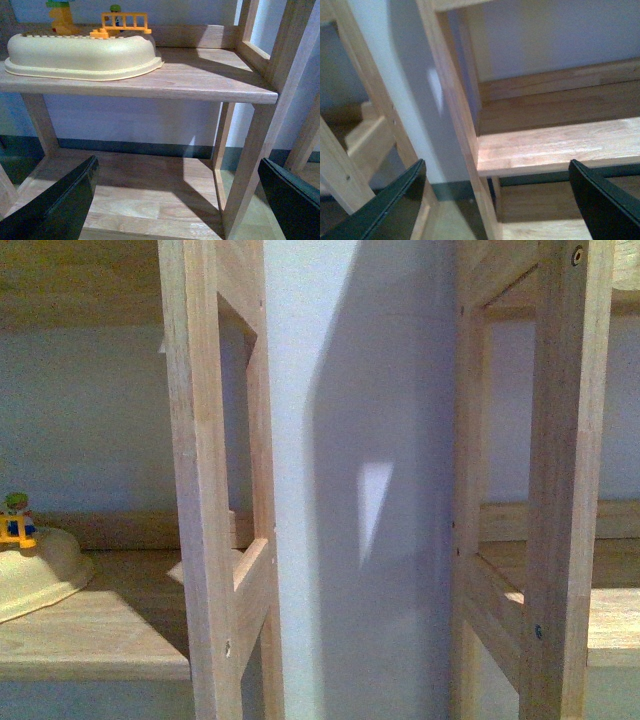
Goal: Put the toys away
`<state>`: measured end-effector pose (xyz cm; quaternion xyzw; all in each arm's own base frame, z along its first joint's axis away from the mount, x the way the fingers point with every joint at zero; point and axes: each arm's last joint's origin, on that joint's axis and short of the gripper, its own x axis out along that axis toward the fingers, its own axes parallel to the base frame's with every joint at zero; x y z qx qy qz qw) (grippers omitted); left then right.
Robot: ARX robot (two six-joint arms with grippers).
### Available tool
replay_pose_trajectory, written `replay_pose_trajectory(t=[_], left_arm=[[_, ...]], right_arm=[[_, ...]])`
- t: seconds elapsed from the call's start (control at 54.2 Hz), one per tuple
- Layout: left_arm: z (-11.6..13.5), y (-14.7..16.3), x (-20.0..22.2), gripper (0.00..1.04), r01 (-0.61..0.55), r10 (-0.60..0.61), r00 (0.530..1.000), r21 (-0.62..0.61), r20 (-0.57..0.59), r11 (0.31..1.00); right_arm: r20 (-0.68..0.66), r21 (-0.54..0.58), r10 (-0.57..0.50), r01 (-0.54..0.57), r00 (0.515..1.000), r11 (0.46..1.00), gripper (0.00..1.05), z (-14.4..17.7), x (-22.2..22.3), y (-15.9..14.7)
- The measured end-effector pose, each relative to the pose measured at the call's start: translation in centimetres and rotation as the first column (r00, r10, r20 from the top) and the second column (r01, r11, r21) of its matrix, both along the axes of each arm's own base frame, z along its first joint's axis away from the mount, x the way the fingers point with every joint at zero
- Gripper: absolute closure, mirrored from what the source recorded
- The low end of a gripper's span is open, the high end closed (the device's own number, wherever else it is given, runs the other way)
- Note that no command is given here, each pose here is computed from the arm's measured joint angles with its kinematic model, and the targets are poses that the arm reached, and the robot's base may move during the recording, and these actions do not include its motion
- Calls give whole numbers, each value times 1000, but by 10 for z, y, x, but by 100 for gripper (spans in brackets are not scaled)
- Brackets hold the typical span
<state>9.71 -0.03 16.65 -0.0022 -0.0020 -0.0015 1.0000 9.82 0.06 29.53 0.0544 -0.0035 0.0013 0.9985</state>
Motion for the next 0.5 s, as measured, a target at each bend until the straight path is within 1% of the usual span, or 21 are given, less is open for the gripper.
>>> replay_pose_trajectory(t=[0.074, 0.111, 0.129, 0.221, 0.24, 0.313, 0.369, 0.442, 0.498], left_arm=[[0, 0, 0, 6, 0, 0, 1000, 0, 0, 1000], [0, 0, 0, 6, 0, 0, 1000, 0, 0, 1000], [0, 0, 0, 6, 0, 0, 1000, 0, 0, 1000], [0, 0, 0, 6, 0, 0, 1000, 0, 0, 1000], [0, 0, 0, 6, 0, 0, 1000, 0, 0, 1000], [0, 0, 0, 6, 0, 0, 1000, 0, 0, 1000], [0, 0, 0, 6, 0, 0, 1000, 0, 0, 1000], [0, 0, 0, 6, 0, 0, 1000, 0, 0, 1000], [0, 0, 0, 6, 0, 0, 1000, 0, 0, 1000]], right_arm=[[-3, -46, 2, -2, 1000, 999, 39, -13, 0, 0], [-5, -61, 1, -1, 1000, 998, 46, -21, 0, 0], [-6, -64, 1, -1, 1000, 998, 47, -23, 0, 0], [-13, -83, 0, -1, 1000, 997, 63, -41, 0, 0], [-14, -85, 0, -1, 1000, 996, 65, -43, 0, 0], [-16, -94, 0, -1, 1000, 996, 82, -58, 0, 0], [-17, -99, -1, -1, 1000, 995, 92, -66, 0, 0], [-18, -102, 0, -2, 1000, 995, 102, -73, 0, 0], [-17, -103, 0, -1, 1000, 995, 101, -78, 0, 0]])
